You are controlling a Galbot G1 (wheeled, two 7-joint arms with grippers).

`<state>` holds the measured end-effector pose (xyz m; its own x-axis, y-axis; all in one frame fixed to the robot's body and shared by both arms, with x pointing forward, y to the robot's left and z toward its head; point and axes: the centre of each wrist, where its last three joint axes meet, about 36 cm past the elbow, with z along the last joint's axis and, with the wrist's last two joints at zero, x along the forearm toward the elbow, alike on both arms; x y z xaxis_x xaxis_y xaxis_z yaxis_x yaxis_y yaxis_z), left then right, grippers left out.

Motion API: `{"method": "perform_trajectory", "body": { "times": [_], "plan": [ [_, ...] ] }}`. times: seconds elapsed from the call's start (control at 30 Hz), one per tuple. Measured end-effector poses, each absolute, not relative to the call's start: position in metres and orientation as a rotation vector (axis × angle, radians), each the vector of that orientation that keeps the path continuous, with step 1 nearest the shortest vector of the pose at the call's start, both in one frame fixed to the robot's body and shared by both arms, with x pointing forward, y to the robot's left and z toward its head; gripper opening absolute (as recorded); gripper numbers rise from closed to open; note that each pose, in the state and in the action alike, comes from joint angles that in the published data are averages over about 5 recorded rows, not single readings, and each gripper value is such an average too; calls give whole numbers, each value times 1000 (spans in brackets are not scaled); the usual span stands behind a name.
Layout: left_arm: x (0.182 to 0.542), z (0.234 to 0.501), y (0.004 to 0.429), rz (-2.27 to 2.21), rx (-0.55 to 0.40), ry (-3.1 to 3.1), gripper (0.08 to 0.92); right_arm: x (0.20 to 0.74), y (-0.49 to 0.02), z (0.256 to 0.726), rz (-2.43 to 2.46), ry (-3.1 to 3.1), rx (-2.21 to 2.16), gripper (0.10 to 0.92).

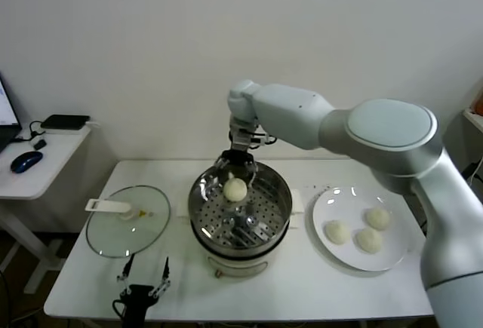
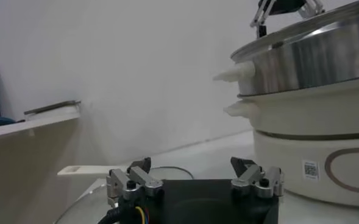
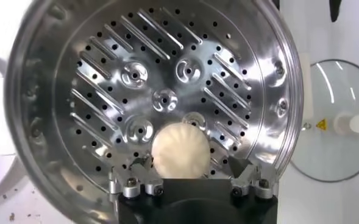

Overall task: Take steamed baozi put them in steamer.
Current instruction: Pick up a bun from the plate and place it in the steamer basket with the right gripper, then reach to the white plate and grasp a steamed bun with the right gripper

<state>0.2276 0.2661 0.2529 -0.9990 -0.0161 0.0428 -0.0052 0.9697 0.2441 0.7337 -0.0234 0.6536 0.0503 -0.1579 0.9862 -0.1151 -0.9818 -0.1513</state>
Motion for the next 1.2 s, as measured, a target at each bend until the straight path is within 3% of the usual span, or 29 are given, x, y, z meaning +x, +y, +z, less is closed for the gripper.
{"method": "perform_trajectory", "body": {
  "times": [0.33, 0.57, 0.9, 1.2],
  "plan": [
    [226, 255, 265, -384, 8, -3072, 823, 715, -103, 699, -2095, 418, -2371, 823],
    [225, 254, 261, -385, -12, -3070, 823, 687, -178, 710, -2180, 838, -2453, 823],
    [222, 251, 252, -378, -35, -3065, 823, 637, -245, 681, -2285, 1792, -2445, 823],
    [219, 251, 254, -386, -28, -3058, 823, 621, -277, 630, -2303, 2208, -2433, 823]
  ]
}}
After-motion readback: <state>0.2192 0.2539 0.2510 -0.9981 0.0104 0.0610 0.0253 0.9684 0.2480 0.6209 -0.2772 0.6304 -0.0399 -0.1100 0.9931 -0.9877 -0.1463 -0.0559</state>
